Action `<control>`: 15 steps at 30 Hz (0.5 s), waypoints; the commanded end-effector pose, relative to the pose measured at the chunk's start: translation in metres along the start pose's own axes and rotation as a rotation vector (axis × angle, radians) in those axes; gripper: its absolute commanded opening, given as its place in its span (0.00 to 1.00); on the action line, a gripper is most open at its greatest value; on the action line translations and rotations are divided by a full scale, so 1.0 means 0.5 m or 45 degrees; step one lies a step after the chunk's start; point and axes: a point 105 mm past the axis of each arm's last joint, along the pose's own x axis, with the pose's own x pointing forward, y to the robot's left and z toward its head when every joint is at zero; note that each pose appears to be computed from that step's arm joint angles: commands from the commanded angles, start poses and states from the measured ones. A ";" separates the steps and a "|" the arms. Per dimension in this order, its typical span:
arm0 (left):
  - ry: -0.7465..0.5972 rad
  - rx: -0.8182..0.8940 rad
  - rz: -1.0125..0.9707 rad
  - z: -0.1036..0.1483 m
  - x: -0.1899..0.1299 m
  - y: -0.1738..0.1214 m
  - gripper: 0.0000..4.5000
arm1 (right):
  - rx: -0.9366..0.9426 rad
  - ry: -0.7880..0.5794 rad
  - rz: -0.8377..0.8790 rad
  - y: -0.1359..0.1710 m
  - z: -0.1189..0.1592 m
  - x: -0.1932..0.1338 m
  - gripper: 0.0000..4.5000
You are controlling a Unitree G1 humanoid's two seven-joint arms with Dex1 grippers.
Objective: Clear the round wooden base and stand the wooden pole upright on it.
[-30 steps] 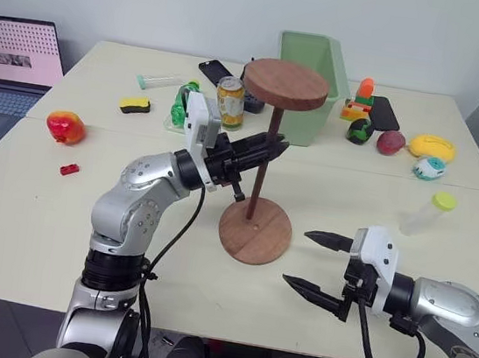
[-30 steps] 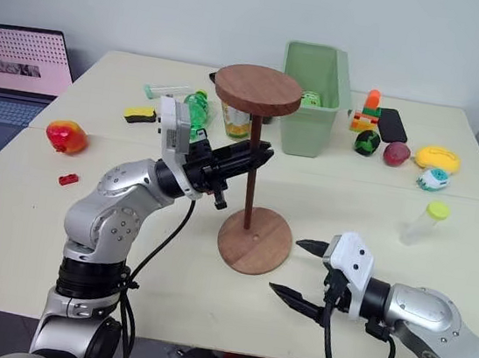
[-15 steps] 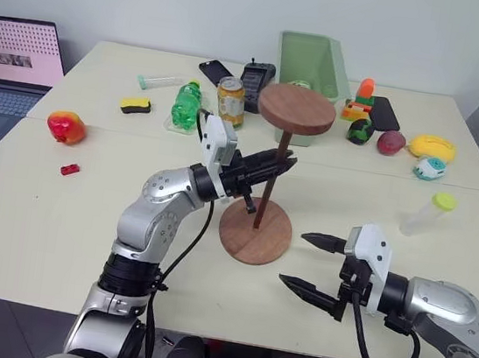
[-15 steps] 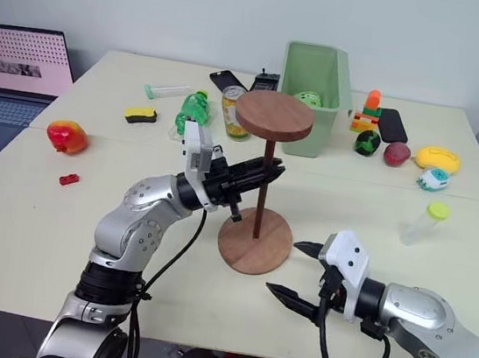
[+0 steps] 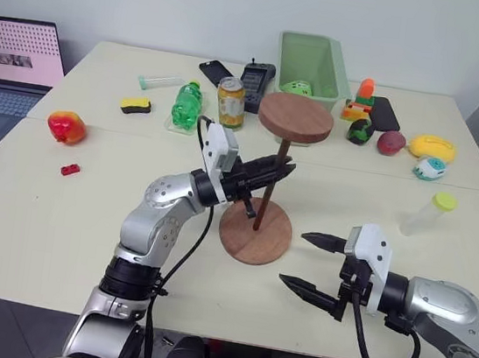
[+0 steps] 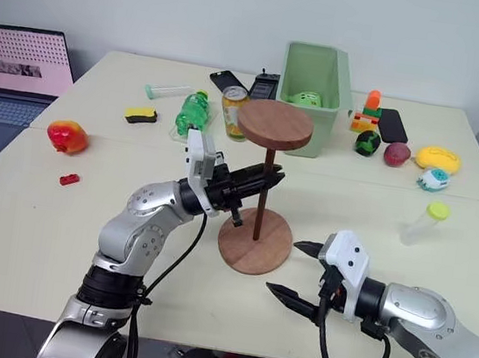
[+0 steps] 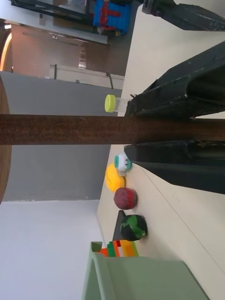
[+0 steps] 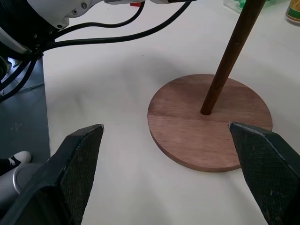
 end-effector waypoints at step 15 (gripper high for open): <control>0.093 0.018 0.115 -0.046 -0.056 0.019 0.06 | -0.064 -0.059 0.012 0.007 0.034 0.007 0.99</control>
